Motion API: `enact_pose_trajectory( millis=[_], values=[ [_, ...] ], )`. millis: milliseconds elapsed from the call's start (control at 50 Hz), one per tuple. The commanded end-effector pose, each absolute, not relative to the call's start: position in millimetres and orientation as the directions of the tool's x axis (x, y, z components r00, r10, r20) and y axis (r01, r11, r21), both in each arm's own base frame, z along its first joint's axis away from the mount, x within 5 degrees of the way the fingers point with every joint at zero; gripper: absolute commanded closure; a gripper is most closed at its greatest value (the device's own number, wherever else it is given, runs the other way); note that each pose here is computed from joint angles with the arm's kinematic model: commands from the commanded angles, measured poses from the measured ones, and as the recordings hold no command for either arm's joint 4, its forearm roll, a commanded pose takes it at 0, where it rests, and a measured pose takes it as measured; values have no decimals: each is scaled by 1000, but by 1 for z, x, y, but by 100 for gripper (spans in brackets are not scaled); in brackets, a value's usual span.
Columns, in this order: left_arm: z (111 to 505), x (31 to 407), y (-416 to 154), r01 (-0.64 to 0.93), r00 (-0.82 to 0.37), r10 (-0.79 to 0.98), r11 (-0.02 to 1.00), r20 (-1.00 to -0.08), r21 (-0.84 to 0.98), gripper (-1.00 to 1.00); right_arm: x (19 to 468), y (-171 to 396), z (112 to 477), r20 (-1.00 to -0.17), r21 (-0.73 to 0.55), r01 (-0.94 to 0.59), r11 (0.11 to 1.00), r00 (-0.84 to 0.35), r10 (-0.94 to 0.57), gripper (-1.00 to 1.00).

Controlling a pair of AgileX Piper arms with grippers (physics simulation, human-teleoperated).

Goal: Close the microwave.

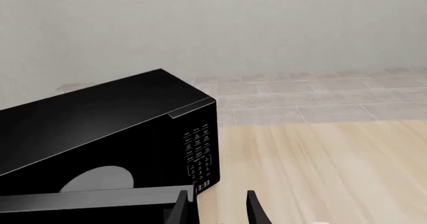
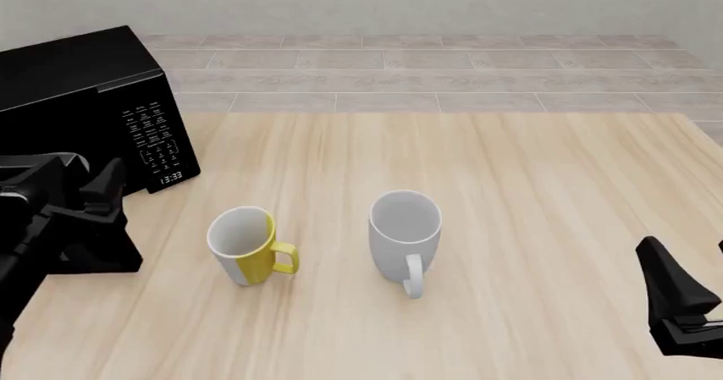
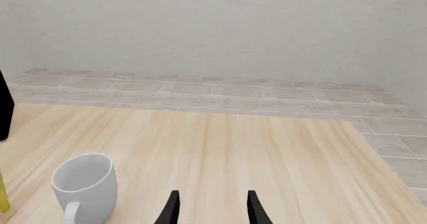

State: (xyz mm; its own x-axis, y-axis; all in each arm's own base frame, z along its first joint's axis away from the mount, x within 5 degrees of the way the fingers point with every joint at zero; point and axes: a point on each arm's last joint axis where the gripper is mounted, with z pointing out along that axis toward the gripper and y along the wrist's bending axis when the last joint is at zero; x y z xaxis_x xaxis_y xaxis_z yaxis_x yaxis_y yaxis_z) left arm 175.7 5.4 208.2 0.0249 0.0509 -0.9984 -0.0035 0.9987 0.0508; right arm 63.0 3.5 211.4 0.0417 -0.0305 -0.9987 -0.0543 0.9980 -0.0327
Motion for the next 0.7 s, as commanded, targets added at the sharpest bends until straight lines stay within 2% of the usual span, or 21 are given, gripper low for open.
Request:
enact_pose_trajectory(
  millis=[20,700],
  values=[
    [190,181,19,-98,-120,16,995,-993,27,-100,62,3,211,-999,-31,-55,998,42,-29,-100],
    [196,196,15,-75,-151,1,997,-989,13,-100,67,5,212,-999,-31,-70,997,40,-29,-100]
  ],
)
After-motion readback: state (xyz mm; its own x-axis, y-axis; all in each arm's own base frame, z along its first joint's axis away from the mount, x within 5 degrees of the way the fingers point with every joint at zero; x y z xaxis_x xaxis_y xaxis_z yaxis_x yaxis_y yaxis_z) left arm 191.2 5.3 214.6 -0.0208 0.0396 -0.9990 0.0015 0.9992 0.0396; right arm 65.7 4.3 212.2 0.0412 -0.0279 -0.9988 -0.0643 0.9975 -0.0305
